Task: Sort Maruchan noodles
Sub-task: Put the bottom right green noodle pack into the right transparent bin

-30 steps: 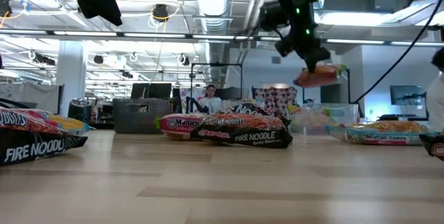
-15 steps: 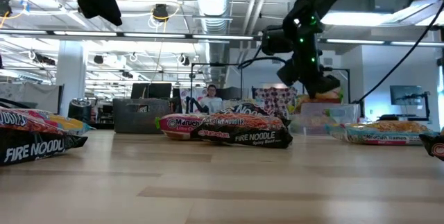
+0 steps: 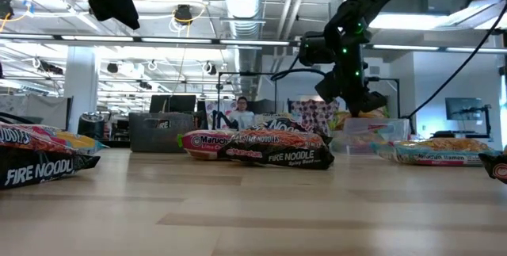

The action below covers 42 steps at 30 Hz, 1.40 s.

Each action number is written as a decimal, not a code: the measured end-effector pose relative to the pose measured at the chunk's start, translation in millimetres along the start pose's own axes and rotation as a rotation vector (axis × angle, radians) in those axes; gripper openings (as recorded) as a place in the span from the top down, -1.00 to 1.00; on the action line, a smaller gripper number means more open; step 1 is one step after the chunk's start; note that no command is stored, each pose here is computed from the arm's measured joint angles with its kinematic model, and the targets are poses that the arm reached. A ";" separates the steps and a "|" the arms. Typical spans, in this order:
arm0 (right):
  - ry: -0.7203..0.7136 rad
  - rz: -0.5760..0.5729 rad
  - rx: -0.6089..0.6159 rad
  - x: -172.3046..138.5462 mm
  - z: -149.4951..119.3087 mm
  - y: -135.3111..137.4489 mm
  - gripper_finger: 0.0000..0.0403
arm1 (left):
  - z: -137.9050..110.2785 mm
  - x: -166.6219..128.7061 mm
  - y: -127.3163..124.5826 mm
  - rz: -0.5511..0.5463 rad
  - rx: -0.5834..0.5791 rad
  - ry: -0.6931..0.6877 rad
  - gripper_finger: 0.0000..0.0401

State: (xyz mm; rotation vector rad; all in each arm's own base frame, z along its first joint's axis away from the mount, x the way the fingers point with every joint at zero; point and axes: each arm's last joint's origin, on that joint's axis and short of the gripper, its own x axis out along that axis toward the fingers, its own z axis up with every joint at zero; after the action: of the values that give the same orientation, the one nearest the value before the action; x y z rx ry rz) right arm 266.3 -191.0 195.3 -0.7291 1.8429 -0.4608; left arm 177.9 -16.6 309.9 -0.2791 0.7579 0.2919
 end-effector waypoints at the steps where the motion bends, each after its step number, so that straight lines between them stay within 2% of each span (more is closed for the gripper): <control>1: 0.000 0.000 -0.001 -0.1 0.0 0.1 0.78 | 0.0 -0.1 0.0 0.000 0.000 0.000 0.52; 11: 0.003 0.008 0.019 -5.0 1.9 5.3 0.45 | 0.1 -0.1 0.1 0.000 0.000 -0.001 0.52; 19: -0.004 0.020 0.072 -13.8 6.0 13.8 0.39 | 0.0 0.0 0.1 0.000 0.000 0.000 0.52; 27: -0.108 0.221 0.255 -5.9 1.6 10.6 0.39 | -0.1 0.0 0.0 0.000 0.000 0.001 0.52; 36: -0.168 0.398 0.308 -4.6 -0.3 14.4 0.43 | -0.1 -0.1 0.1 0.001 0.009 0.002 0.52; 42: -0.193 0.453 0.353 -5.4 0.9 15.6 0.45 | -0.2 0.0 0.1 0.001 0.011 0.002 0.52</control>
State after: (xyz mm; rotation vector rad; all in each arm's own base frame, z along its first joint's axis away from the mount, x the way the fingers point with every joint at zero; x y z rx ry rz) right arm 264.5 -175.8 189.1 -0.1039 1.6224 -0.3863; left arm 177.7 -16.5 309.8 -0.2683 0.7615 0.2880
